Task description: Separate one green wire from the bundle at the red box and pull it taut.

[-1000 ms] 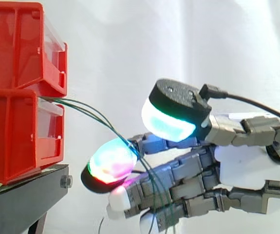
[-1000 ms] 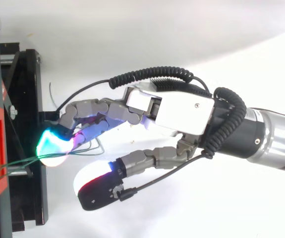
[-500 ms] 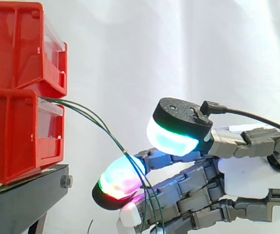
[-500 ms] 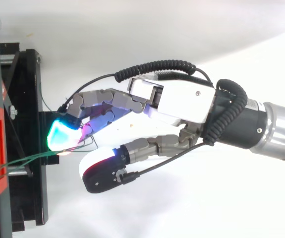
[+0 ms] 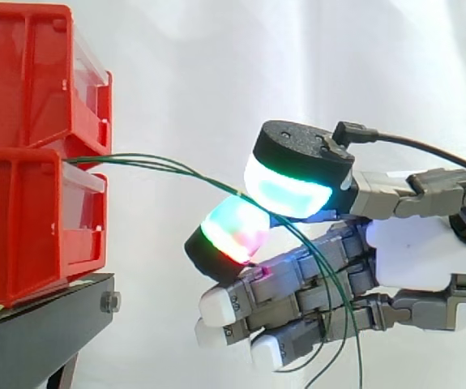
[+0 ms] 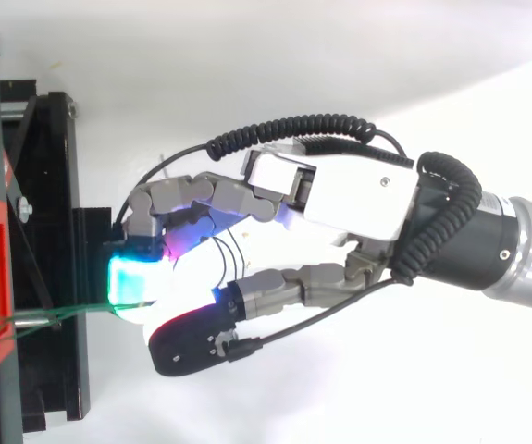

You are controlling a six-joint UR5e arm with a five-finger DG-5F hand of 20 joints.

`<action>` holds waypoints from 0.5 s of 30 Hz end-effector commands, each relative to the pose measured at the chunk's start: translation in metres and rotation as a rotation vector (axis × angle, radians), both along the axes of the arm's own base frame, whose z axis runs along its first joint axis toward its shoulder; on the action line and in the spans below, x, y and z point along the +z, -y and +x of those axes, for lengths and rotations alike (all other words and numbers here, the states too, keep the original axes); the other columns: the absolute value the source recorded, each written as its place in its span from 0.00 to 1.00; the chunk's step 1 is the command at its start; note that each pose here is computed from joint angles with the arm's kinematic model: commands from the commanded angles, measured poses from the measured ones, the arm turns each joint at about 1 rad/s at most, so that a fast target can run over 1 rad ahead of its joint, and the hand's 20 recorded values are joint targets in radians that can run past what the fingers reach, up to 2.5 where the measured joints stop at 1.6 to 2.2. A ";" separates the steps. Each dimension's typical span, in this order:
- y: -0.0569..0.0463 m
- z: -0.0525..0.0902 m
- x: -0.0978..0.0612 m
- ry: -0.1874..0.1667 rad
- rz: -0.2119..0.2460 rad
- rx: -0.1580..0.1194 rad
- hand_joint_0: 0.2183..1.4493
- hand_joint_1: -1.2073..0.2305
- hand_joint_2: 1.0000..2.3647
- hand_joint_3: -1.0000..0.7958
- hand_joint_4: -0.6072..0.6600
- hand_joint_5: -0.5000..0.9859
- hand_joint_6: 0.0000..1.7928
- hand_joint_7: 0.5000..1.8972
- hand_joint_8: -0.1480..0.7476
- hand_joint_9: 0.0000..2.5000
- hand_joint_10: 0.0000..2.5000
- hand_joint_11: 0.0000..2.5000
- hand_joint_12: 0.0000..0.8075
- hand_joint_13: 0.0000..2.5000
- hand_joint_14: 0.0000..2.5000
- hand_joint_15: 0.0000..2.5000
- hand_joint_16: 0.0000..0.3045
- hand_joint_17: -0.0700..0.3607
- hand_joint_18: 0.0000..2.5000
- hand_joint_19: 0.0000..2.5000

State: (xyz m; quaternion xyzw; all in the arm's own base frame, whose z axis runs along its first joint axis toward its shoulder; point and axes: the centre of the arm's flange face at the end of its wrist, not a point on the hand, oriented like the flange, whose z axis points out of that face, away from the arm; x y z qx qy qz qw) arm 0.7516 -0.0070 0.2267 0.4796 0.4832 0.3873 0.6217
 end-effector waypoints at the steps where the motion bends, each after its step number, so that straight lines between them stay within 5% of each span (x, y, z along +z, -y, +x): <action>1: -0.003 0.000 0.002 0.001 -0.006 0.002 0.33 0.41 0.01 0.39 0.59 0.26 0.37 0.48 0.44 0.29 0.00 0.06 0.40 0.21 0.00 0.11 0.18 0.45 0.20 0.25; 5: -0.005 0.000 0.002 0.000 -0.005 0.004 0.32 0.40 0.02 0.42 0.60 0.24 0.44 0.37 0.45 0.30 0.00 0.08 0.41 0.23 0.00 0.12 0.18 0.46 0.21 0.25; 15: -0.004 -0.002 0.001 -0.015 -0.008 0.004 0.33 0.32 0.01 0.40 0.61 0.22 0.49 0.32 0.46 0.33 0.01 0.16 0.42 0.24 0.01 0.13 0.19 0.46 0.23 0.26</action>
